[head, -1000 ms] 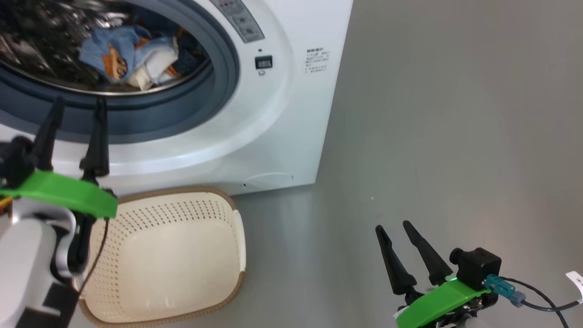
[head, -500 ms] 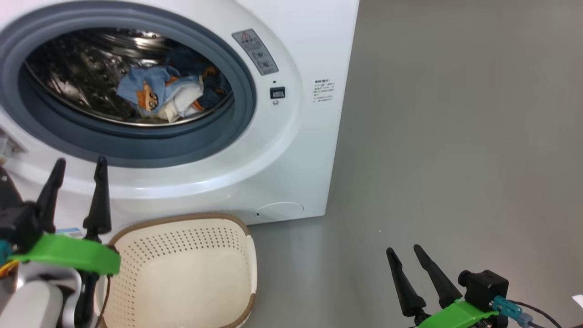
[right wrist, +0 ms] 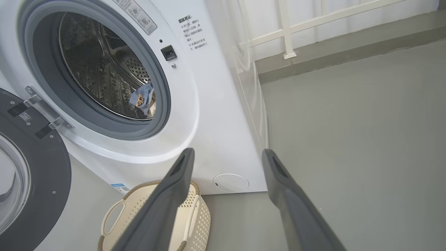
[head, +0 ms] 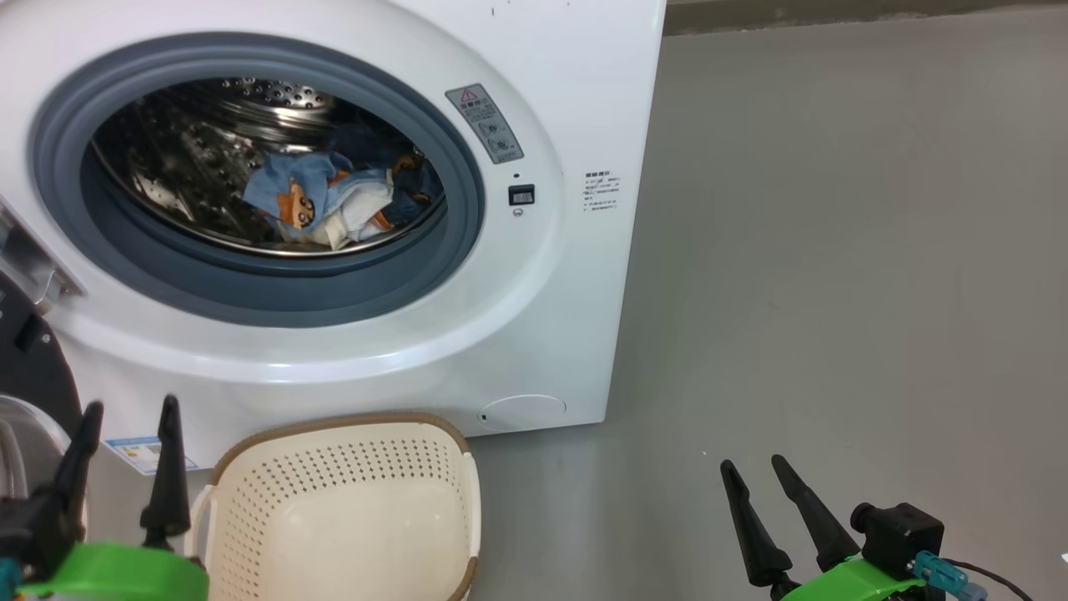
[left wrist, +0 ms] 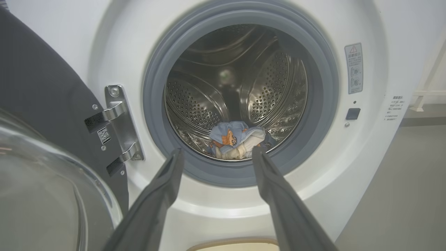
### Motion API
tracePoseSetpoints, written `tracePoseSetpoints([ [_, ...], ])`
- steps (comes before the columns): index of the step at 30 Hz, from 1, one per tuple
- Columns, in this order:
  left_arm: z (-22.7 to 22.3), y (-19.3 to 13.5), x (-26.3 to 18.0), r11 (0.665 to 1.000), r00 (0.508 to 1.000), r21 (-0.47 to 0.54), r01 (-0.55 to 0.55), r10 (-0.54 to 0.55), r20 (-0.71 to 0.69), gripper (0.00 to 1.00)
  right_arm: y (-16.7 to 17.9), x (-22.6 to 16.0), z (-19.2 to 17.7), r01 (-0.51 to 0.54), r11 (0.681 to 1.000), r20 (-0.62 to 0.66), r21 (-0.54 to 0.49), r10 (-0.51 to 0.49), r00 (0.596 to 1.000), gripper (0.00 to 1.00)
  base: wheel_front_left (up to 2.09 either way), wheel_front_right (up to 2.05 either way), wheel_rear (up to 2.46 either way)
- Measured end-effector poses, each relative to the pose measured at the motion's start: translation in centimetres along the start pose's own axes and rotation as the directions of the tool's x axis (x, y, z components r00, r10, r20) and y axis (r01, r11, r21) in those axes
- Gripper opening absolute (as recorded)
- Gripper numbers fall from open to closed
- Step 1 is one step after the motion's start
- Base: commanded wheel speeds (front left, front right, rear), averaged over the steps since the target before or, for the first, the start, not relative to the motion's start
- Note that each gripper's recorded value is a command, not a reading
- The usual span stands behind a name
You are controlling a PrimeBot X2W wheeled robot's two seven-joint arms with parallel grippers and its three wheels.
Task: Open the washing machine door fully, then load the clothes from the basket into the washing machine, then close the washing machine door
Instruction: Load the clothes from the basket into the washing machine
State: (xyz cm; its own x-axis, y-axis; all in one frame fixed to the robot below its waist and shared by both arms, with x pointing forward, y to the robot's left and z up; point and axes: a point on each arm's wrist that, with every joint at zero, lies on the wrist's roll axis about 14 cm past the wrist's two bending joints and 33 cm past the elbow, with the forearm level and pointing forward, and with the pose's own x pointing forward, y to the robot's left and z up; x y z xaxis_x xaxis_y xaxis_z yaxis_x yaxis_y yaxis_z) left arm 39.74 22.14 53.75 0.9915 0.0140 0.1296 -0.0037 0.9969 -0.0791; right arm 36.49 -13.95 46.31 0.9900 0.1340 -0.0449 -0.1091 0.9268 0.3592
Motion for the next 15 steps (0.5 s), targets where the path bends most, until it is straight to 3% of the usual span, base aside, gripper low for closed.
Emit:
tracePoseSetpoints([
  [15, -2.0, 1.7, -4.7, 0.995, 0.994, 0.006, -0.098, 0.098, -0.056, 1.00, 0.2, -0.4, 1.8, -0.008, 0.999, 0.057, -0.039, 0.011, 0.998, 1.00, 0.00, 0.00, 0.00],
])
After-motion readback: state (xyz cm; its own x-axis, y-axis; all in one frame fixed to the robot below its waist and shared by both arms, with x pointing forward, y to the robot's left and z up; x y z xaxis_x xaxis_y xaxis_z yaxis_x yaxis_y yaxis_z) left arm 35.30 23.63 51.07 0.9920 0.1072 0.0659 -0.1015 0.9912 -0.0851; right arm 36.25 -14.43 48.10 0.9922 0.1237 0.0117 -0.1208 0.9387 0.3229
